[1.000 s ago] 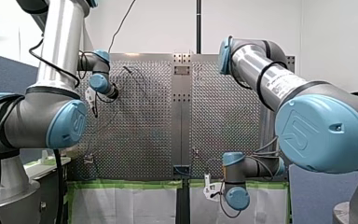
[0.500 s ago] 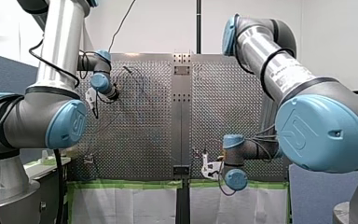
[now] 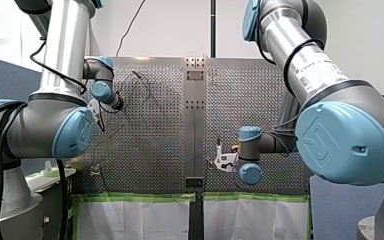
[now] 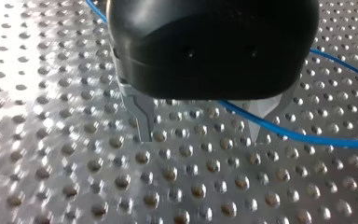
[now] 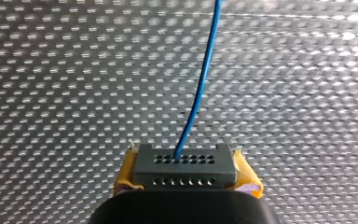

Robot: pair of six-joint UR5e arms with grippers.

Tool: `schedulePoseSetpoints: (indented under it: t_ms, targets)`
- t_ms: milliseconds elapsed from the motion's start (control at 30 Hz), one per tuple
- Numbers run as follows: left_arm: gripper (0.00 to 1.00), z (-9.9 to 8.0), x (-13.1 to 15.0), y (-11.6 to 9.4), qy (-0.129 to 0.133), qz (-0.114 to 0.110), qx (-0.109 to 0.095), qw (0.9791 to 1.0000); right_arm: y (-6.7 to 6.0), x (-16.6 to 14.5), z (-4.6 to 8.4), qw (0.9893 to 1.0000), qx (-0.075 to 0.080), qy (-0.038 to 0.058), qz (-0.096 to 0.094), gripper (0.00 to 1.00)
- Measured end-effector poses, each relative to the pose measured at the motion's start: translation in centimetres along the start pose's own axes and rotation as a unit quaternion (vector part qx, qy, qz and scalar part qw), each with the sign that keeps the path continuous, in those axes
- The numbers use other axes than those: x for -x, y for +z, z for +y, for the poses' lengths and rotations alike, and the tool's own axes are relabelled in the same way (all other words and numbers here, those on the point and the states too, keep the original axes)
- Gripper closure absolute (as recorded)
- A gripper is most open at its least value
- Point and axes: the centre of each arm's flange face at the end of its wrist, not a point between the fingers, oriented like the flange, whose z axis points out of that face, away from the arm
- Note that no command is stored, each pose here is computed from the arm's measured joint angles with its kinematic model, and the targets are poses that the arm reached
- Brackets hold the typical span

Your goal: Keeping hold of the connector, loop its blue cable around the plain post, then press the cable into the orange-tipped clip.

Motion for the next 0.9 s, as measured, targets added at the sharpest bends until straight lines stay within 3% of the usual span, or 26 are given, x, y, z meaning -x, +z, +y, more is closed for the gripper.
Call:
schedulePoseSetpoints:
  t_ms: [300, 433, 667, 900]
  targets:
    - [0.0, 1.5, -0.2, -0.1, -0.041, -0.02, 0.003, 0.999, 0.2, -3.7, -0.1, 0.9994, 0.001, 0.0036, 0.034, 1.0]
    - [0.0, 1.5, -0.2, 0.0, -0.059, -0.025, 0.002, 0.9979, -0.5, -2.5, -0.2, 0.9997, 0.005, 0.0037, 0.023, 1.0]
    - [0.0, 1.4, -0.2, 0.0, -0.082, -0.028, 0.006, 0.9962, -1.6, 1.1, 0.4, 0.9995, 0.032, 0.0036, -0.001, 1.0]
    - [0.0, 1.4, -0.3, -0.2, -0.114, -0.036, 0.022, 0.9926, -2.9, 4.4, 0.5, 0.9991, 0.033, -0.0029, -0.027, 1.0]
